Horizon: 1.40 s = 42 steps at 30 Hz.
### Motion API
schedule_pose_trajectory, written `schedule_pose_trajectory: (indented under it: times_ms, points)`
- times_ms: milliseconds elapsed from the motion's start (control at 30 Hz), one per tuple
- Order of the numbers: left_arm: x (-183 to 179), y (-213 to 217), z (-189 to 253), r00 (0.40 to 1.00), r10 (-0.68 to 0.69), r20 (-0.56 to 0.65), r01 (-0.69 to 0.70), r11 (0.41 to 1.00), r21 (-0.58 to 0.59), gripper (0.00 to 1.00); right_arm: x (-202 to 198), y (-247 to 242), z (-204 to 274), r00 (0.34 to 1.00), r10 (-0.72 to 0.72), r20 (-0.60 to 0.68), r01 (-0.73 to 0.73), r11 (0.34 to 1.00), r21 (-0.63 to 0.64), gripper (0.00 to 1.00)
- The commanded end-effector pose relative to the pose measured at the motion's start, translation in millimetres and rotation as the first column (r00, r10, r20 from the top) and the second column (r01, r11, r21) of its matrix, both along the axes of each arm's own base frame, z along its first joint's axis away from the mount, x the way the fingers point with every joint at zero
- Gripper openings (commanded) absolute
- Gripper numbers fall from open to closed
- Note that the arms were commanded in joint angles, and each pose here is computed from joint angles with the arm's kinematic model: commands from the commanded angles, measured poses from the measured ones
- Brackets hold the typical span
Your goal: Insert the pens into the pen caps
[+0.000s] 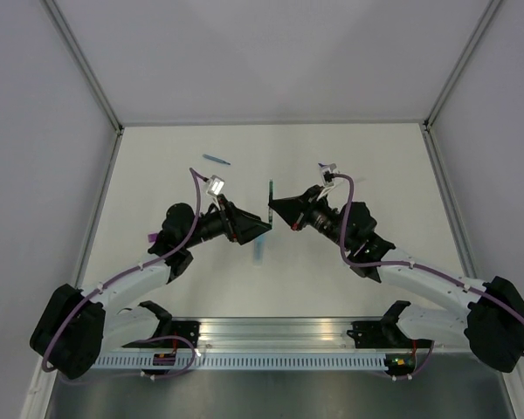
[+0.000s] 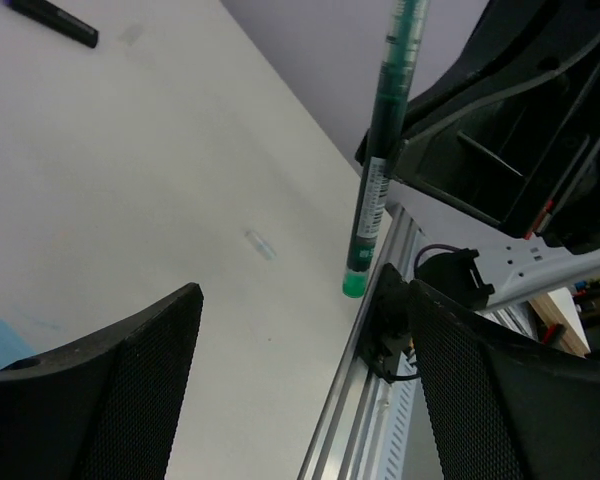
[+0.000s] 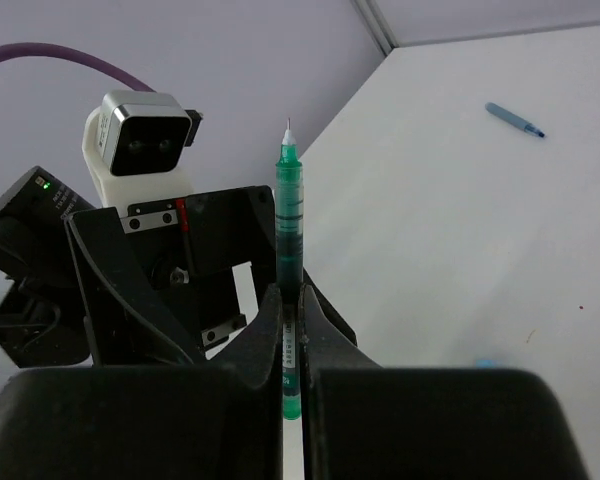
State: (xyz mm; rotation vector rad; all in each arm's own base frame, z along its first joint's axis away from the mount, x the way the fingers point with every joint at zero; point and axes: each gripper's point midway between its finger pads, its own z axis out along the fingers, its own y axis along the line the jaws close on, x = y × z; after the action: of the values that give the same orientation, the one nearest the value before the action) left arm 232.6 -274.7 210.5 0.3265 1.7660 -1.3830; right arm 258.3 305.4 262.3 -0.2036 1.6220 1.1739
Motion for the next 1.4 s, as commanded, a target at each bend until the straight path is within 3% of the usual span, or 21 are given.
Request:
schedule_pose_trajectory:
  times_ms: [0,267,633,900,1000,1033,1133,1167,1267,1333,1367]
  points:
    - [-23,-8,34,0.984,-0.131,0.122,0.145,0.983,-0.113,0.86,-4,0,34,0.996,-0.027,0.087,0.018,0.995,0.103,0.00]
    - [-23,-9,32,0.983,-0.137,0.124,0.150,0.983,-0.109,0.80,-17,12,39,0.992,0.026,0.122,-0.040,0.993,0.110,0.00]
    - [-25,-9,34,0.977,-0.150,0.149,0.167,0.980,-0.112,0.54,-29,39,24,0.987,0.113,0.111,-0.119,0.992,0.048,0.00]
    - [-26,-11,35,0.976,-0.164,0.141,0.181,0.977,-0.113,0.06,-31,45,18,0.986,0.124,0.108,-0.128,0.991,0.027,0.00]
    - [-24,-12,32,0.979,-0.162,0.126,0.177,0.978,-0.112,0.02,-29,43,17,0.987,0.113,0.112,-0.116,0.993,0.018,0.02]
    - [-23,-12,31,0.979,-0.164,0.121,0.178,0.978,-0.111,0.02,-27,40,19,0.989,0.093,0.114,-0.096,0.995,0.018,0.04]
    - [-22,-12,30,0.981,-0.159,0.115,0.172,0.979,-0.111,0.02,-21,33,20,0.992,0.046,0.119,-0.046,0.999,0.000,0.25]
    - [-22,-12,29,0.981,-0.157,0.112,0.170,0.979,-0.109,0.02,-21,30,18,0.992,0.035,0.119,-0.033,0.999,-0.019,0.37]
    - [-19,-12,25,0.984,-0.146,0.101,0.156,0.983,-0.098,0.02,-13,15,25,0.991,-0.044,0.129,0.049,0.998,-0.040,0.52]
    - [-17,-12,22,0.986,-0.141,0.092,0.149,0.985,-0.086,0.02,-10,1,34,0.984,-0.102,0.147,0.109,0.993,-0.044,0.56]
    - [-16,-12,21,0.987,-0.136,0.086,0.143,0.986,-0.081,0.02,0,-15,27,0.972,-0.199,0.121,0.209,0.975,-0.080,0.56]
